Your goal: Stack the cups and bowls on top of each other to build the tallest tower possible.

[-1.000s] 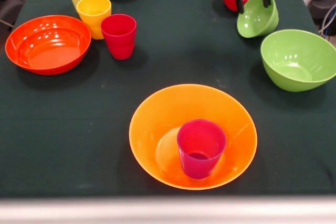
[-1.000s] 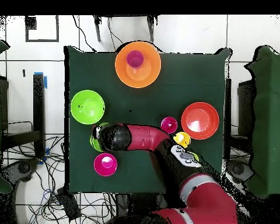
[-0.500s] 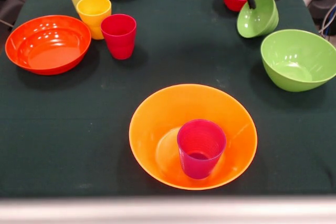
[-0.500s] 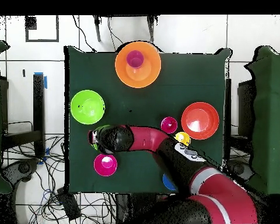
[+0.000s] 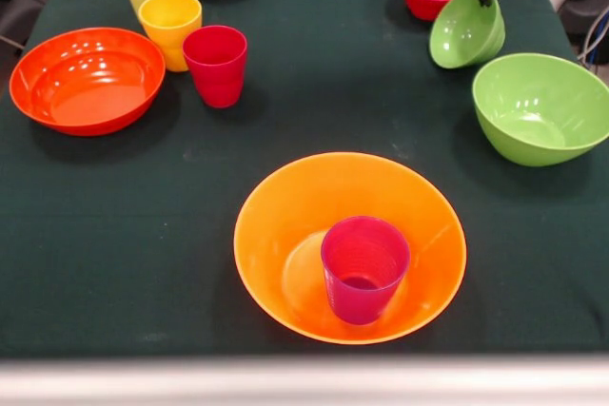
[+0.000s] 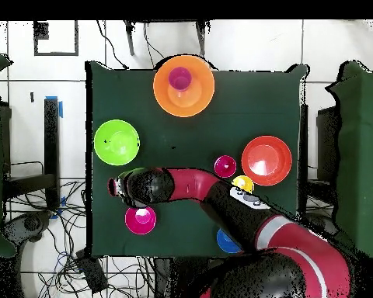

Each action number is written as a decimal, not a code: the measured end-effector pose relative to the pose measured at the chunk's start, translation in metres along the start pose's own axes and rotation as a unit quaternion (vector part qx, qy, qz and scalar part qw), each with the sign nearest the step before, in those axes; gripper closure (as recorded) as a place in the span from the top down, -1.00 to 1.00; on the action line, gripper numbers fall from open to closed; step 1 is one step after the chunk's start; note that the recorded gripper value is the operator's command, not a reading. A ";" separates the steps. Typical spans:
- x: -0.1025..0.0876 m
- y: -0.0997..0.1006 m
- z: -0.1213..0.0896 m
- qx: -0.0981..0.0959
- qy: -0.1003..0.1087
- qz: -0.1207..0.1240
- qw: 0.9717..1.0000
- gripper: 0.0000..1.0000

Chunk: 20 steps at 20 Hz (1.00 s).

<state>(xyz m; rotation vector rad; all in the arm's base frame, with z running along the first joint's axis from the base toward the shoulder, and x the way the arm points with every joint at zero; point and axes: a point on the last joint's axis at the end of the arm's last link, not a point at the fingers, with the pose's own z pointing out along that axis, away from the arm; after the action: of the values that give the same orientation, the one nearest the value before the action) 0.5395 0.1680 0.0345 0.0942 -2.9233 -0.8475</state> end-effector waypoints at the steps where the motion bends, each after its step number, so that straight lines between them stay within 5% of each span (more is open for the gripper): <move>1: 0.003 0.003 0.004 -0.004 0.003 -0.006 1.000 1.00; 9: 0.026 0.004 0.037 -0.006 0.024 -0.049 0.998 1.00; 10: 0.029 0.004 0.044 -0.006 0.027 -0.059 0.998 -1.00; 20: 0.028 0.013 0.054 0.007 0.025 -0.093 0.995 -1.00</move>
<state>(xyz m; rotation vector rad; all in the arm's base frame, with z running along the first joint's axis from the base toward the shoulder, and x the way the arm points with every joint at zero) 0.5052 0.2049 -0.0017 0.3892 -2.9067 -0.8360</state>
